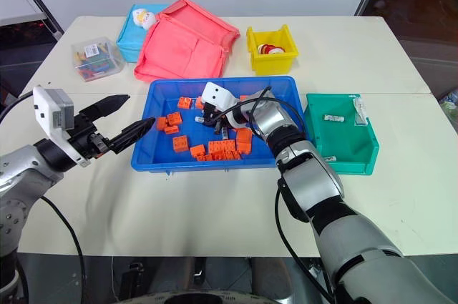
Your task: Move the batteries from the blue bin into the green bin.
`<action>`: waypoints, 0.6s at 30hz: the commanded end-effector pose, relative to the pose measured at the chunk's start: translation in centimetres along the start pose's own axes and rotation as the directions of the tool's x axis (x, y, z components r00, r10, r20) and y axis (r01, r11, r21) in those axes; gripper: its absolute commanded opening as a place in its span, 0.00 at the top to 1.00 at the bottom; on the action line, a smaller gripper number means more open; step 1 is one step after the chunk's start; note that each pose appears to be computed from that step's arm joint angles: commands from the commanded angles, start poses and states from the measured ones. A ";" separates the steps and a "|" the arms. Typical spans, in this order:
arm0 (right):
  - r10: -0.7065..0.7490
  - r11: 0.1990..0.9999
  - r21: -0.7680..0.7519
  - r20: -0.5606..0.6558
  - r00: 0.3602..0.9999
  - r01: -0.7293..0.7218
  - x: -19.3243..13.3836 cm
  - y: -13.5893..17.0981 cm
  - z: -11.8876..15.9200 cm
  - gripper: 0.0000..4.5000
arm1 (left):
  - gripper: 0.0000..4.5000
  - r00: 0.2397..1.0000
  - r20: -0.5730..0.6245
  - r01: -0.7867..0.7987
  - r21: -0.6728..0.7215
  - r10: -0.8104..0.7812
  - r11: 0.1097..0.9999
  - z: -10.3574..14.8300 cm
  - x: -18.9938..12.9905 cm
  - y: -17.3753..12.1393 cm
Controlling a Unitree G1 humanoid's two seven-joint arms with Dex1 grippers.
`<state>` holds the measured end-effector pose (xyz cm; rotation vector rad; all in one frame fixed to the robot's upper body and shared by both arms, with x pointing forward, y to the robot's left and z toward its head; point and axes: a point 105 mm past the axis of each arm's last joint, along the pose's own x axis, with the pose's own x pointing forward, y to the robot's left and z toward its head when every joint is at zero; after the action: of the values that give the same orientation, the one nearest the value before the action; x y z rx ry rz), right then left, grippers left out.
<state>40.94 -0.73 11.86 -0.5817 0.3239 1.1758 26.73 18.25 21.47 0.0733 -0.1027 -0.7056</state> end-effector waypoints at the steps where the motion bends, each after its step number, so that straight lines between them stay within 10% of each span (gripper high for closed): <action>1: -0.032 0.999 -0.015 0.018 0.999 0.032 -0.6 -0.8 1.0 0.98 | 0.00 1.000 0.018 0.013 0.043 -0.014 0.999 1.0 -0.3 -0.2; 12: -0.178 0.980 -0.043 0.230 0.957 0.193 -10.4 -4.5 8.5 0.98 | 0.00 0.985 0.040 0.167 0.012 -0.168 0.986 1.4 1.7 -1.3; 18: -0.343 0.938 -0.008 0.101 0.934 0.346 -18.2 -3.9 4.8 0.98 | 0.00 0.959 0.045 0.280 0.012 -0.281 0.960 1.3 3.9 -1.6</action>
<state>38.76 -12.19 25.69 -0.5796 0.1207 0.8842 28.40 14.80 22.45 0.0580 -0.1164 -0.9645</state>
